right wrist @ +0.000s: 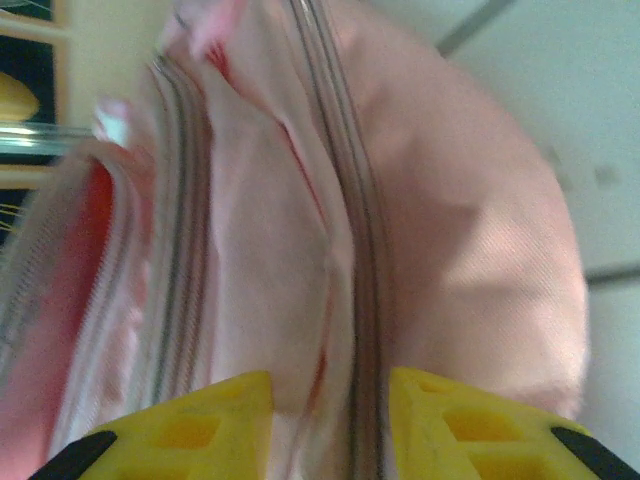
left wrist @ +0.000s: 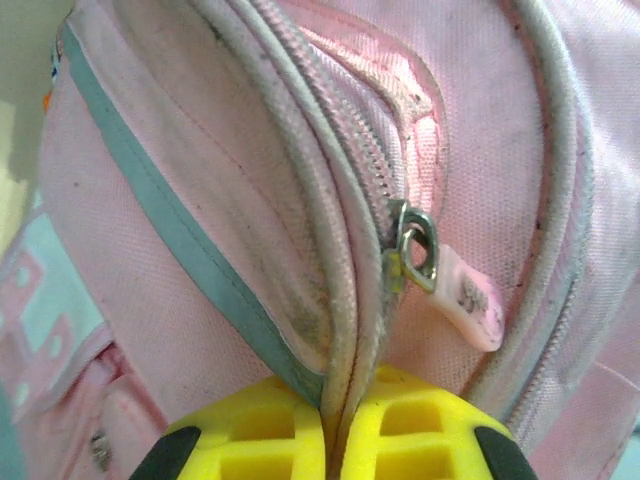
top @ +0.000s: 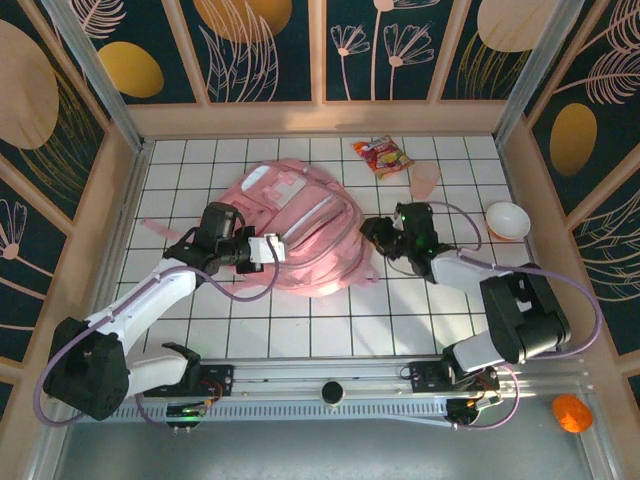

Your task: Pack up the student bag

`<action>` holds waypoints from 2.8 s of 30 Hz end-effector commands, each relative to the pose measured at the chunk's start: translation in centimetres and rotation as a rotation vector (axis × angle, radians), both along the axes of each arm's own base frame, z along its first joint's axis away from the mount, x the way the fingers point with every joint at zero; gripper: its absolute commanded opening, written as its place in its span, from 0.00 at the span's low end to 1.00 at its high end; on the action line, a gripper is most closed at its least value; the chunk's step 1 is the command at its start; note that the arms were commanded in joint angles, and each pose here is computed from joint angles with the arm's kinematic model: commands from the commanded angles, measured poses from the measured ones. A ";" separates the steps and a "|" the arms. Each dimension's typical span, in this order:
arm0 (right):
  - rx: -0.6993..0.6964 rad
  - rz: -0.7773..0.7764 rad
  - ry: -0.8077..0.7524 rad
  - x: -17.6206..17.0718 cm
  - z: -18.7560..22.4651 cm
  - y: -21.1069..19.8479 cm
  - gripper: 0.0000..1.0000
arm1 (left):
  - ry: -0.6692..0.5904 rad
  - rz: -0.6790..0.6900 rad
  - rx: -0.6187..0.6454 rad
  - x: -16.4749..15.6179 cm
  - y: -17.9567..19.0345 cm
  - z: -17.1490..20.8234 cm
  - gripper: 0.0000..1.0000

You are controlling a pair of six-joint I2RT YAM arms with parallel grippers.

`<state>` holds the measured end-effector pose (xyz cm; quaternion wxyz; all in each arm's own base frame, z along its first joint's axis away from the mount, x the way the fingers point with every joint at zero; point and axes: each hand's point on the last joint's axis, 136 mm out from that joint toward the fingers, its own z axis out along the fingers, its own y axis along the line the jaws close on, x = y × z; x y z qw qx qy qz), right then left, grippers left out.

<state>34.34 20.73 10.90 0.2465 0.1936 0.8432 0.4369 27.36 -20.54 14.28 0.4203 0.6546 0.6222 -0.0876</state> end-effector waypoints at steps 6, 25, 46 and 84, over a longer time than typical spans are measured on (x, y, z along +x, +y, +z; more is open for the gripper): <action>-0.193 0.082 -0.232 1.0 7.0 1.2 0.36 | 0.286 0.027 -0.423 -1.1 -4.5 4.3 0.00; -0.209 0.276 -0.441 -10.5 11.8 11.4 0.36 | 0.531 0.126 -0.559 -1.3 -5.4 3.7 0.00; -0.337 0.272 -0.337 -11.6 8.5 12.5 0.42 | 0.623 0.128 -0.575 -0.5 -6.3 4.2 0.00; -0.399 0.192 -0.229 -8.8 7.7 11.9 0.40 | 0.668 0.262 -0.624 0.6 -6.6 5.3 0.00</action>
